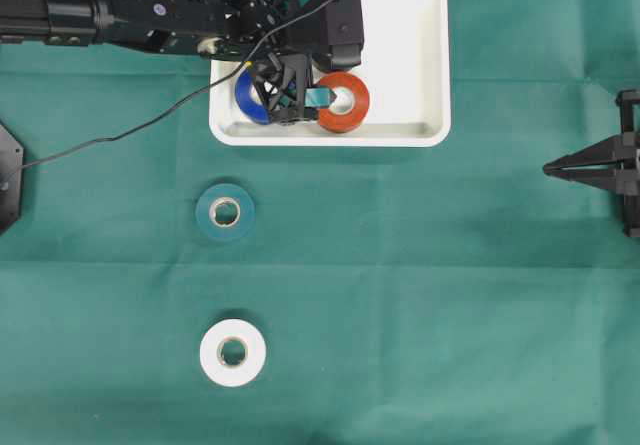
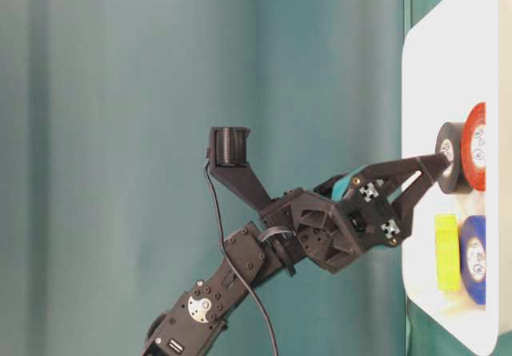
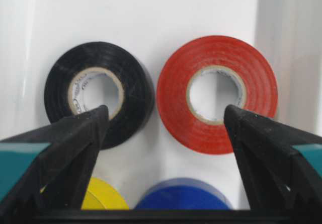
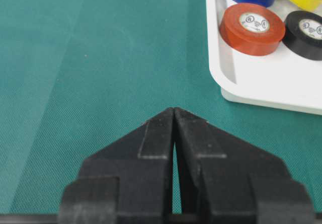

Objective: Put the tape into the white case with the left arm.

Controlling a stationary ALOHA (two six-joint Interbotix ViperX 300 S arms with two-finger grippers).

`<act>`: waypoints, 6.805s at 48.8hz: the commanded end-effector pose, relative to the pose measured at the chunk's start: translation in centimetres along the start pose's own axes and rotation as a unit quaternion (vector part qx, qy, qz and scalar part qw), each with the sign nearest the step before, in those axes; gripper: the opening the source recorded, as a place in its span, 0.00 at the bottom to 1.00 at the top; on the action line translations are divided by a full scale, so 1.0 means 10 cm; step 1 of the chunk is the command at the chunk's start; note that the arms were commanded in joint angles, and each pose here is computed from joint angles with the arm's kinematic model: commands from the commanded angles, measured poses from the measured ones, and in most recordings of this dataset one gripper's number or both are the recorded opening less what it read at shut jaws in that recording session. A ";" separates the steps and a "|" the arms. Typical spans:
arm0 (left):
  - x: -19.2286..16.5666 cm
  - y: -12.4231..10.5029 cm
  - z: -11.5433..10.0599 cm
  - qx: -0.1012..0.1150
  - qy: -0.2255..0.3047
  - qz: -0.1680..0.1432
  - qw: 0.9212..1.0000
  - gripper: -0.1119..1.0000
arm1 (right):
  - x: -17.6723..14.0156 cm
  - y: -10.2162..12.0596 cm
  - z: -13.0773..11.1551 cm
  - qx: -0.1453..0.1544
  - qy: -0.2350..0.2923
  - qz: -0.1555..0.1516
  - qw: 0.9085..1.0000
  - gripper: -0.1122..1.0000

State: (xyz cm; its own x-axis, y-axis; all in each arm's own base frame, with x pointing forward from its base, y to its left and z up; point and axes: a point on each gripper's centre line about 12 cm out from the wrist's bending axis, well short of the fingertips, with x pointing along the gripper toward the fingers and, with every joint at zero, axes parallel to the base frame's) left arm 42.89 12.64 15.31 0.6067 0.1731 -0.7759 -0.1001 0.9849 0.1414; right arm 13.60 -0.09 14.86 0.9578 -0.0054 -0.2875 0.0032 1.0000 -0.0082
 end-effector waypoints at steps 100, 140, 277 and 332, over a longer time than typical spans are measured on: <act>-2.00 -0.46 -1.48 -0.012 -0.174 0.018 0.985 0.97 | 0.01 0.00 0.05 0.001 -0.008 -0.001 1.000 0.02; -2.08 -1.19 -1.53 0.017 -0.170 -0.136 0.976 0.96 | 0.01 0.00 0.05 0.001 -0.008 0.000 1.000 0.02; -0.47 -1.73 -1.12 0.047 0.049 -0.131 0.989 0.96 | 0.01 0.00 0.05 0.001 -0.008 0.000 1.000 0.02; -1.11 -1.67 -0.61 0.048 0.039 -0.139 0.988 0.33 | 0.01 0.00 0.05 0.001 -0.007 -0.001 1.000 0.02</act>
State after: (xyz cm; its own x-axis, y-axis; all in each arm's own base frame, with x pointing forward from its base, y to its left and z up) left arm 32.59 -5.43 15.42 0.4862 -0.0901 -0.8692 0.1321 0.9908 -0.0288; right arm 13.60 -0.09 14.86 0.9578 -0.0054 -0.2875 0.0027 0.9999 -0.0096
